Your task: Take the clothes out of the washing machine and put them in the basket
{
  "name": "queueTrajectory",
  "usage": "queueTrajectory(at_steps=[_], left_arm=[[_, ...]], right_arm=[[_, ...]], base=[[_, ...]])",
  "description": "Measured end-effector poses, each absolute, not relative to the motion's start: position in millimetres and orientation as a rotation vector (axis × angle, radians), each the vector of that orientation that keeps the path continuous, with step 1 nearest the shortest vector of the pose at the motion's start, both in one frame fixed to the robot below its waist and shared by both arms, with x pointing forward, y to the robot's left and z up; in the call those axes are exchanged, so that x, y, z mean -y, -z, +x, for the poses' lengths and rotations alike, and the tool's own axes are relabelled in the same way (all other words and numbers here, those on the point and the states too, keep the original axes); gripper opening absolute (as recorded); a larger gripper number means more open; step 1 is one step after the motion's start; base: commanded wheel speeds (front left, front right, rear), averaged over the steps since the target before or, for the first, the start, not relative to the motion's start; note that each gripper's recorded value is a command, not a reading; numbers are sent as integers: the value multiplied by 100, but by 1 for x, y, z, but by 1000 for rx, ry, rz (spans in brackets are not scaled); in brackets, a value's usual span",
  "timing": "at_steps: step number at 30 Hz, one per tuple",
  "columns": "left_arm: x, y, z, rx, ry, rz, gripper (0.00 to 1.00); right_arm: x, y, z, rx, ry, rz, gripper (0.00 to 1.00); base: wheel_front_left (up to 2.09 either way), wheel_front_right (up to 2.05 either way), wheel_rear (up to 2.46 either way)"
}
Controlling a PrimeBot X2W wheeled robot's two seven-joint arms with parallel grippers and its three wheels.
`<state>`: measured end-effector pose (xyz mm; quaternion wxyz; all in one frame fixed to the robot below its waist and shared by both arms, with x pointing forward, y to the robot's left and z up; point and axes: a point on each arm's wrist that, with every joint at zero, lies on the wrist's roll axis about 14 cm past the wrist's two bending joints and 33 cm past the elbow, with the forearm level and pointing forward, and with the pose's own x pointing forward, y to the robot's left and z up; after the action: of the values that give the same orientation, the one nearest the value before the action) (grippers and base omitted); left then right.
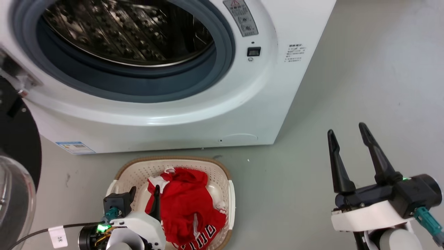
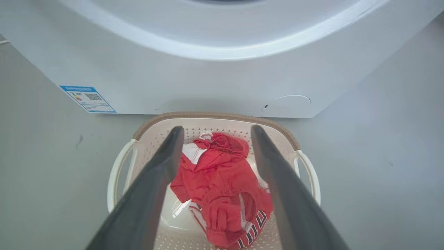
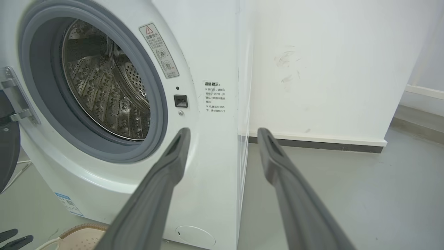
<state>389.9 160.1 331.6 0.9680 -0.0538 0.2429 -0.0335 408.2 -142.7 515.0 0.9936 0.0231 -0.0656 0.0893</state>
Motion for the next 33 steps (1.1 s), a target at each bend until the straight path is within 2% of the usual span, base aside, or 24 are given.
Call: queueTrajectory(at_steps=[17,33], left_arm=[[-187,-479,382,0,-19,-40,100],[-178,-540,361,188,-9,23,100]], right_arm=[[131,-537,376,183,-216,51,100],[148,-548,356,213,-164,36,100]], base=[[0,0,0],[0,0,0]])
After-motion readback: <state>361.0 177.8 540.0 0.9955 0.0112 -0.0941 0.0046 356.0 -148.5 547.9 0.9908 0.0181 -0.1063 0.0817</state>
